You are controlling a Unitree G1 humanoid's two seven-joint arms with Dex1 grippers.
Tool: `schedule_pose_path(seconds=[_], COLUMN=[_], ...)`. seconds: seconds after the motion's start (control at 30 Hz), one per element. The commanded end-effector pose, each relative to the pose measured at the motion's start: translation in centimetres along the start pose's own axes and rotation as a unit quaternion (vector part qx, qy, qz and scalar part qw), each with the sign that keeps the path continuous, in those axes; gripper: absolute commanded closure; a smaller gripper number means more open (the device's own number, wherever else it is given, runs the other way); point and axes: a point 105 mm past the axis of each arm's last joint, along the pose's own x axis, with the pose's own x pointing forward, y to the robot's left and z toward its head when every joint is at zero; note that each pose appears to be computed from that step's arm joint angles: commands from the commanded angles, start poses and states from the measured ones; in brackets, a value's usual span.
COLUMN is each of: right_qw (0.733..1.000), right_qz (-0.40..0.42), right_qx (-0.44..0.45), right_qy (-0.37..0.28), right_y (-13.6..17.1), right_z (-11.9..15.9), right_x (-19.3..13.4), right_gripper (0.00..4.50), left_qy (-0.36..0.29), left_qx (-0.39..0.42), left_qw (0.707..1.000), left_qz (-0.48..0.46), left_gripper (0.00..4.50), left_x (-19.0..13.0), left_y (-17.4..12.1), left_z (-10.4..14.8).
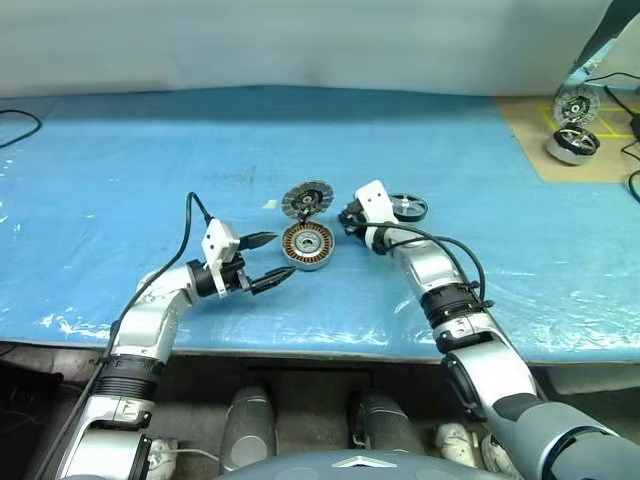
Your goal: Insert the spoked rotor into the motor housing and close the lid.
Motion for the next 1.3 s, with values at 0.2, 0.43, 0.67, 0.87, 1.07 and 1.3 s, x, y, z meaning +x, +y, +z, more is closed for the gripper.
schedule_pose_path(seconds=[0.2, 0.43, 0.67, 0.87, 1.07, 1.3], right_qw=[1.000, 1.000, 0.999, 0.999, 0.999, 0.999], right_qz=[0.016, 0.012, 0.011, 0.002, 0.002, 0.015], right_qx=[0.003, 0.008, 0.010, 0.024, 0.016, 0.008], right_qy=[0.022, 0.026, 0.035, 0.045, 0.043, 0.036], right_y=[0.2, 0.9, 1.6, 1.4, 1.2, 1.4], right_z=[-1.6, -2.0, -2.7, -3.4, -3.6, -3.0], right_x=[-1.1, -0.4, 0.2, 0.5, 0.3, 0.0], right_gripper=[3.04, 3.04, 3.04, 3.04, 3.84, 3.84], left_qy=[-0.006, -0.008, -0.008, -0.006, -0.005, -0.007], left_qx=[0.011, 0.013, 0.014, 0.014, 0.014, 0.014], left_qw=[1.000, 1.000, 1.000, 1.000, 1.000, 1.000], left_qz=[-0.015, -0.015, -0.016, -0.014, -0.013, -0.016], left_gripper=[0.00, 0.00, 0.00, 0.00, 0.00, 0.00], left_x=[0.1, 0.4, 0.4, 0.3, 0.2, 0.3], left_y=[-0.1, 0.1, 0.1, 0.2, 0.3, 0.3], left_z=[0.7, 1.0, 1.0, 0.8, 0.5, 0.5])
